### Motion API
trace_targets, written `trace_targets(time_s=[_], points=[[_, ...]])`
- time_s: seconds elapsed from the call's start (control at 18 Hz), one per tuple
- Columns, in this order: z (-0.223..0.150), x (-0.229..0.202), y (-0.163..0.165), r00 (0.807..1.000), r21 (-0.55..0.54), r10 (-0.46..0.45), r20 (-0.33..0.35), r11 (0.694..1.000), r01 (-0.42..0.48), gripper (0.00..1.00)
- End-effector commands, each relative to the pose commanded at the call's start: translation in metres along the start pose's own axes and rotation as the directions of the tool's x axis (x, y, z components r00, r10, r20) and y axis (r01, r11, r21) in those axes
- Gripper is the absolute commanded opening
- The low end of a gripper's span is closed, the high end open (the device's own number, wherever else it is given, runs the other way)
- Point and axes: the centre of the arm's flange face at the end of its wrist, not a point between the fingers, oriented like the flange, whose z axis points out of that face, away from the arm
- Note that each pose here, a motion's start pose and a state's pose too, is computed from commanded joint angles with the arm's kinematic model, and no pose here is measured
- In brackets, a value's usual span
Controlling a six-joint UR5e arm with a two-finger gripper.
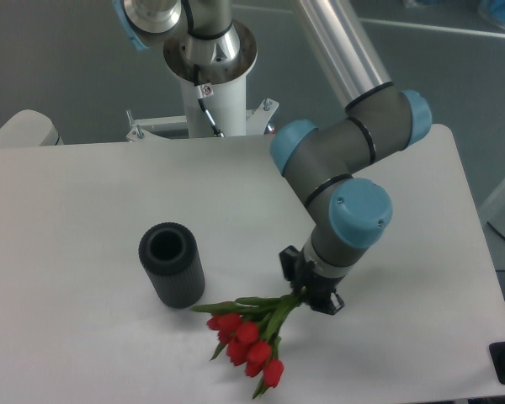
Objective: Insert the flowers into the vase
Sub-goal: 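Carry the red tulip bunch in the gripper toward the grey vase, then raise the tulips and position their stems above the vase opening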
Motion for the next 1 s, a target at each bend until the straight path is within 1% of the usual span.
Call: trace_targets(time_s=[0.11, 0.28, 0.39, 0.5, 0.67, 0.83, 1.0], points=[[-0.002, 0.007, -0.015, 0.997, 0.088, -0.068, -0.035, 0.994, 0.071, 0.17], [-0.012, 0.016, -0.031, 0.984, 0.203, -0.148, -0.101, 0.965, 0.166, 0.17], [-0.022, 0.023, -0.040, 0.977, 0.263, -0.165, -0.135, 0.945, 0.196, 0.17], [-0.033, 0.029, -0.047, 0.974, 0.333, -0.151, -0.167, 0.921, 0.200, 0.16], [-0.051, 0.033, -0.055, 0.966, 0.465, -0.118, -0.230, 0.859, 0.215, 0.16], [-0.070, 0.028, -0.055, 0.968, 0.569, -0.086, -0.237, 0.795, 0.210, 0.16], [-0.089, 0.020, -0.049, 0.962, 0.673, -0.054, -0.268, 0.704, 0.227, 0.16]])
